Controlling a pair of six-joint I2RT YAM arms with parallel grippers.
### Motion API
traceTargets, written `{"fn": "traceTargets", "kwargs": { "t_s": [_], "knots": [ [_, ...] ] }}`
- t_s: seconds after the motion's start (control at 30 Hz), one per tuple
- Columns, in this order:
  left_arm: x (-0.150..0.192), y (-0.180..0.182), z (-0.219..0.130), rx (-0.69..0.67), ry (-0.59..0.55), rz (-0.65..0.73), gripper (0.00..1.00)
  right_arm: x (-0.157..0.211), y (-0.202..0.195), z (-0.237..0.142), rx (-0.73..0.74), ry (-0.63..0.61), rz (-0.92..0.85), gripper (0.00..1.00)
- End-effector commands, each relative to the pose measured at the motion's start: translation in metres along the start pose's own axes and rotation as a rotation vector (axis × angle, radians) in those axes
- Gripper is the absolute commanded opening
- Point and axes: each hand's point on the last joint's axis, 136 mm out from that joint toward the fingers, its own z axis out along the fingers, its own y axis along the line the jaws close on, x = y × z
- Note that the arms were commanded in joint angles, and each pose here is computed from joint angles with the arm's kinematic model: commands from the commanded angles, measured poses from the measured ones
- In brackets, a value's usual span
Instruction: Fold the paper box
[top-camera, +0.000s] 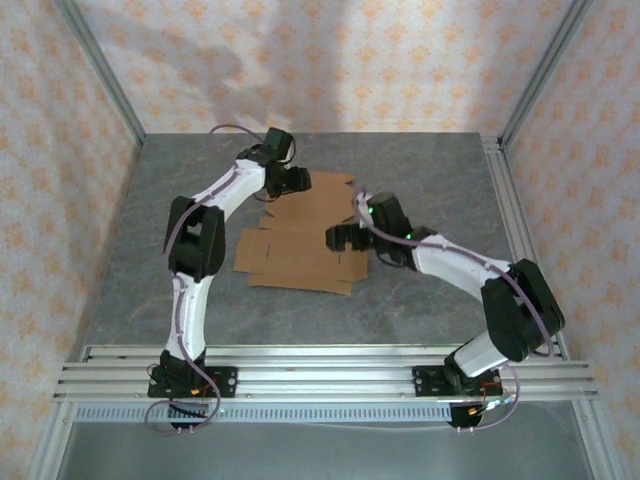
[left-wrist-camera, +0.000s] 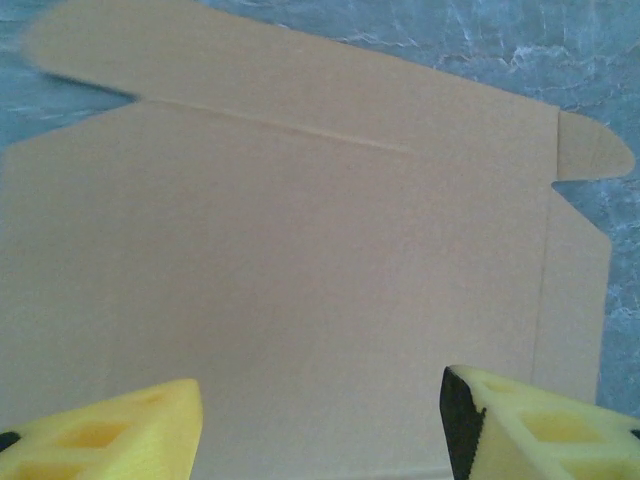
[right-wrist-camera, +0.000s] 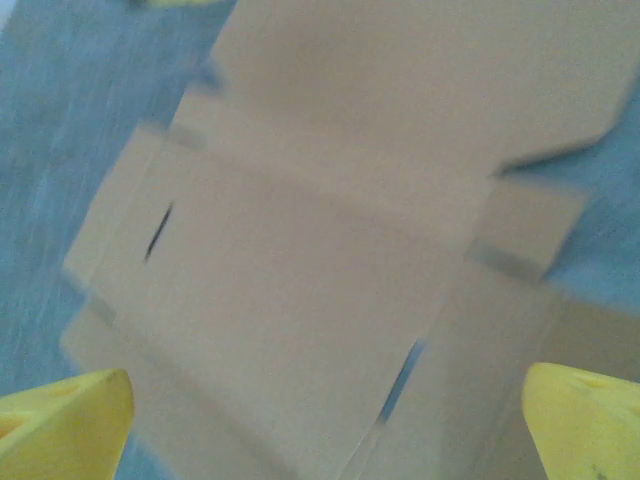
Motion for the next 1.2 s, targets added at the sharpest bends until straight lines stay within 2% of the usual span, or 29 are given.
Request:
{"fn": "traceTargets", "kwargs": {
  "t_s": [0.0, 0.1, 0.23, 0.4, 0.53, 0.63, 0.77, 0.87, 1.0, 1.17],
  "knots": [
    [0.014, -0.016, 0.012, 0.045, 0.118, 0.022, 0.66, 0.038, 0.04, 0.007, -0.142, 0.064, -0.083, 0.99],
    [0.022, -0.017, 0.029, 0.002, 0.149, 0.052, 0.66, 0.062, 0.061, 0.022, -0.184, 0.127, -0.089, 0.99],
    [0.034, -0.008, 0.036, -0.036, 0.157, 0.031, 0.66, 0.074, 0.052, 0.044, -0.148, 0.159, -0.004, 0.99],
    [0.043, 0.023, 0.023, -0.09, 0.128, -0.039, 0.66, 0.068, 0.006, 0.047, 0.024, 0.146, 0.037, 0.99],
    [0.051, 0.046, -0.001, -0.123, 0.084, -0.089, 0.66, 0.06, -0.036, 0.045, 0.163, 0.165, 0.059, 0.99],
    [0.066, 0.055, -0.019, -0.132, 0.068, -0.115, 0.66, 0.042, -0.065, 0.043, 0.259, 0.166, 0.063, 0.99],
    [0.095, 0.066, -0.035, -0.128, 0.054, -0.165, 0.66, 0.009, -0.094, 0.049, 0.31, 0.138, 0.125, 0.99],
    [0.122, 0.07, -0.044, -0.145, 0.066, -0.158, 0.67, -0.009, -0.109, 0.061, 0.346, 0.174, 0.165, 0.99],
    [0.154, 0.064, -0.052, -0.159, 0.075, -0.136, 0.67, -0.029, -0.118, 0.087, 0.326, 0.215, 0.22, 0.99],
    [0.184, 0.04, -0.063, -0.135, 0.074, -0.122, 0.67, -0.067, -0.122, 0.101, 0.314, 0.18, 0.241, 0.99]
  ]
}}
